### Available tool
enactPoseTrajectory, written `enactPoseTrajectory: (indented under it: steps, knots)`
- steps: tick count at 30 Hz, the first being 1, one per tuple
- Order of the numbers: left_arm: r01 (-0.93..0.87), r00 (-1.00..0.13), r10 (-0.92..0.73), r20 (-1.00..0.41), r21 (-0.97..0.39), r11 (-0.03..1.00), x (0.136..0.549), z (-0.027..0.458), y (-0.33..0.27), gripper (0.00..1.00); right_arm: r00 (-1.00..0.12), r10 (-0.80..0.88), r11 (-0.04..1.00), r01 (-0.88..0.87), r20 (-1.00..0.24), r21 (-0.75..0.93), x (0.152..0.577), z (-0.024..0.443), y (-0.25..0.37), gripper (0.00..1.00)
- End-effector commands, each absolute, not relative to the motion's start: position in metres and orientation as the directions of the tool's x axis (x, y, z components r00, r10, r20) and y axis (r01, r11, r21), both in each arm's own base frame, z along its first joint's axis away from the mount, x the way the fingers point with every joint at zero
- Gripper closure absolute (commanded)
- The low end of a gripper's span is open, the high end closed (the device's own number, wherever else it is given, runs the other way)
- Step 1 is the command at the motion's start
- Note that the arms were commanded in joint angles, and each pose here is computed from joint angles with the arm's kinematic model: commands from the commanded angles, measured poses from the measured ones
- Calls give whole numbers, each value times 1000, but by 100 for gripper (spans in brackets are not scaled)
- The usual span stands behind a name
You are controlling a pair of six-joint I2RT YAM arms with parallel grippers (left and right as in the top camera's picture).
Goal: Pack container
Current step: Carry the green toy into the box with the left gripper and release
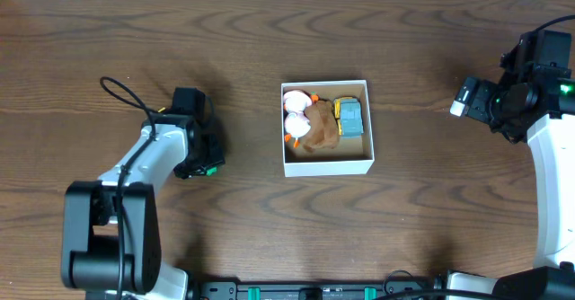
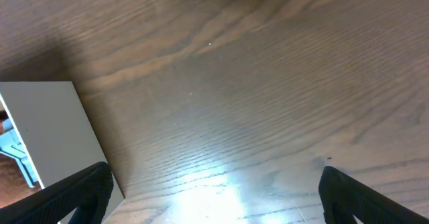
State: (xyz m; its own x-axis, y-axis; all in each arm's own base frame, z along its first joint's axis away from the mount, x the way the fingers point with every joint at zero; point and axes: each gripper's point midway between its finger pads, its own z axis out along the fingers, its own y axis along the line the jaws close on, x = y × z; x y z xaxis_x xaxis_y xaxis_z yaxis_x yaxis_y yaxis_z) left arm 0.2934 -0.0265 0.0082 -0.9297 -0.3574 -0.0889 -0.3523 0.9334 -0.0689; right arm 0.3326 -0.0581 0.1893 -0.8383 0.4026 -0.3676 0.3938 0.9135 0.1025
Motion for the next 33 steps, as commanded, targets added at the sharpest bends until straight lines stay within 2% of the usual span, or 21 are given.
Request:
enactPoseTrajectory:
  steps: [1, 4, 7, 11, 14, 18, 23, 28, 31, 32, 33]
  knots:
    - [-337, -905, -360, -226, -135, 932, 323, 60, -30, 63, -850, 386, 921, 375, -359, 102, 333, 187, -55, 1]
    - [-291, -887, -337, -316, -183, 939, 335, 104, -42, 66, -850, 386, 921, 375, -359, 103, 333, 187, -55, 1]
    - [-167, -864, -269, -426, -262, 950, 345, 155, -72, 70, -850, 386, 921, 375, -359, 103, 333, 187, -55, 1]
    - [82, -794, -113, -598, -289, 954, 345, 211, -127, 71, -850, 386, 921, 375, -359, 102, 333, 187, -55, 1]
    - [275, -735, 20, -678, -271, 923, 336, 230, -177, 71, -850, 386, 921, 375, -358, 102, 332, 186, -54, 1]
    - [404, -707, 155, -690, -214, 890, 321, 219, -226, 71, -853, 386, 921, 376, -350, 100, 330, 186, -54, 1]
    - [475, -744, 277, -608, -189, 860, 306, 171, -267, 71, -854, 386, 921, 376, -348, 99, 330, 185, -54, 1]
    - [479, -783, 334, -525, -167, 862, 304, 128, -277, 70, -855, 386, 921, 376, -346, 99, 329, 185, -54, 1]
    - [476, -793, 342, -505, -162, 864, 304, 119, -277, 70, -855, 386, 921, 376, -346, 99, 329, 185, -54, 1]
    - [476, -793, 342, -504, -161, 865, 304, 118, -277, 67, -855, 386, 921, 376, -347, 99, 330, 185, -54, 1]
    - [476, -793, 342, -504, -161, 865, 304, 118, -277, 54, -855, 386, 921, 376, -347, 99, 329, 185, -54, 1]
